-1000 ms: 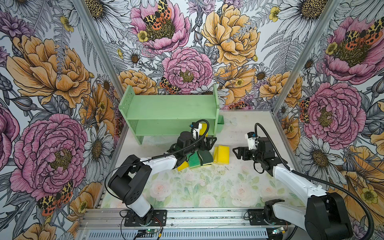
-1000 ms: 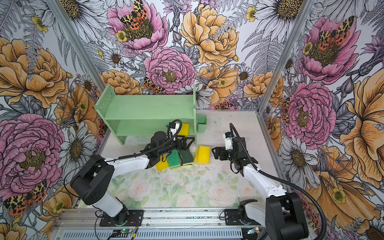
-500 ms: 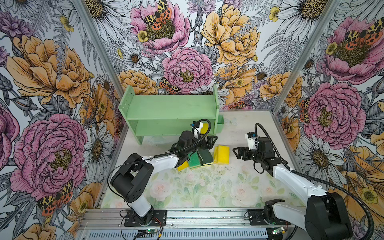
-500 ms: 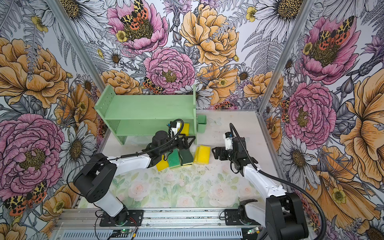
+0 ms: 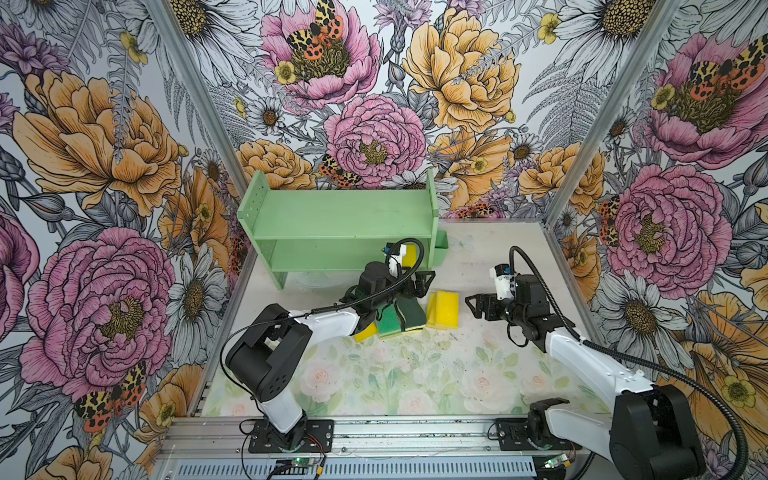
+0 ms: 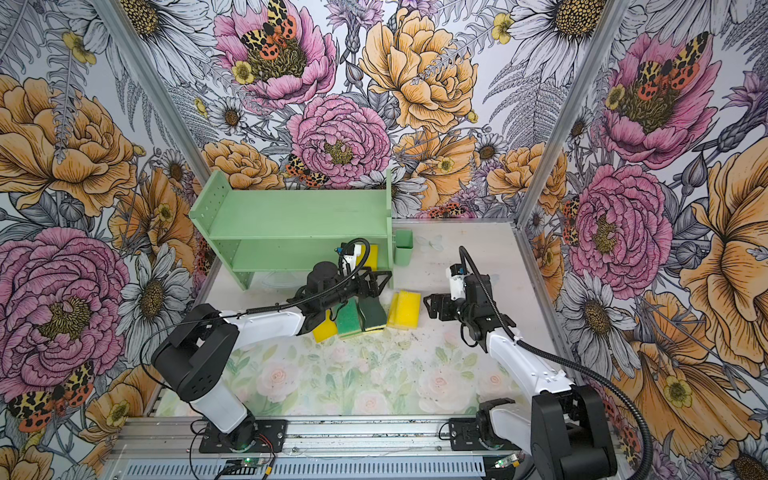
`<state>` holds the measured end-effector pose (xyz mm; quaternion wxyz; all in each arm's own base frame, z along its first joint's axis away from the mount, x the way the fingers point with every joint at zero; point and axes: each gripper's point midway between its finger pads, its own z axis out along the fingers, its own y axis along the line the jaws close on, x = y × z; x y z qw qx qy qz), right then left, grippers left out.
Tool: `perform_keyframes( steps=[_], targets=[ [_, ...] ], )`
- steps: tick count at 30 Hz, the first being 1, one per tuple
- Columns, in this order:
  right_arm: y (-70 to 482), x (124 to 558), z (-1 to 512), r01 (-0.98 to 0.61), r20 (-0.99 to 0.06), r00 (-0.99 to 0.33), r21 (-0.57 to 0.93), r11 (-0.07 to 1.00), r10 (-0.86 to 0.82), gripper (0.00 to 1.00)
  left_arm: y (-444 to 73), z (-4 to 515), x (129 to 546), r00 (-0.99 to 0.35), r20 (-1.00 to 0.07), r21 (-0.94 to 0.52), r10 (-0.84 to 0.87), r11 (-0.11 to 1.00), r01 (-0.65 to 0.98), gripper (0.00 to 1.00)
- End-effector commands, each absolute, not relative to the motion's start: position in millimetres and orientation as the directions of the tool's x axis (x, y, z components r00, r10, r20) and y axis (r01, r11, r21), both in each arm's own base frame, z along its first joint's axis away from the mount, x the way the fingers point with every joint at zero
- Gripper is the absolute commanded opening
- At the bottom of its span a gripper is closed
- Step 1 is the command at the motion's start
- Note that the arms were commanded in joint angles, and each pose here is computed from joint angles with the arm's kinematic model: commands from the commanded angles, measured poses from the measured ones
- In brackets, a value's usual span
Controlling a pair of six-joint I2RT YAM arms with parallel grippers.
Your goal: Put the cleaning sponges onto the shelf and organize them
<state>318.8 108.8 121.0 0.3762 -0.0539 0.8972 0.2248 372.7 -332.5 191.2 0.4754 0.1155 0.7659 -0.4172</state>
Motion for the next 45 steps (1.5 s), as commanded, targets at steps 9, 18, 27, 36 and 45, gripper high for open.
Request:
perform_keyframes(
  steps=[9,18,27,36,45],
  targets=[
    [107,321,124,-0.271,-0.711,-0.699,0.355,0.895,0.071,0.89,-338,202,385,-0.475,-0.847,-0.508,-0.238,0.628,0.59,0.99],
    [107,321,124,-0.271,-0.711,-0.7,0.354,0.895,0.07,0.89,-339,200,388,-0.479,-0.843,-0.514,-0.244,0.626,0.587,0.99],
    [107,321,123,-0.269,-0.709,-0.702,0.355,0.895,0.071,0.89,-330,205,389,-0.464,-0.847,-0.511,-0.261,0.64,0.573,0.99],
    [107,321,122,-0.269,-0.707,-0.704,0.357,0.895,0.07,0.89,-322,207,384,-0.455,-0.85,-0.504,-0.264,0.656,0.561,0.99],
    [108,321,122,-0.272,-0.706,-0.705,0.357,0.894,0.068,0.89,-320,207,381,-0.455,-0.85,-0.505,-0.266,0.66,0.556,0.99]
  ],
)
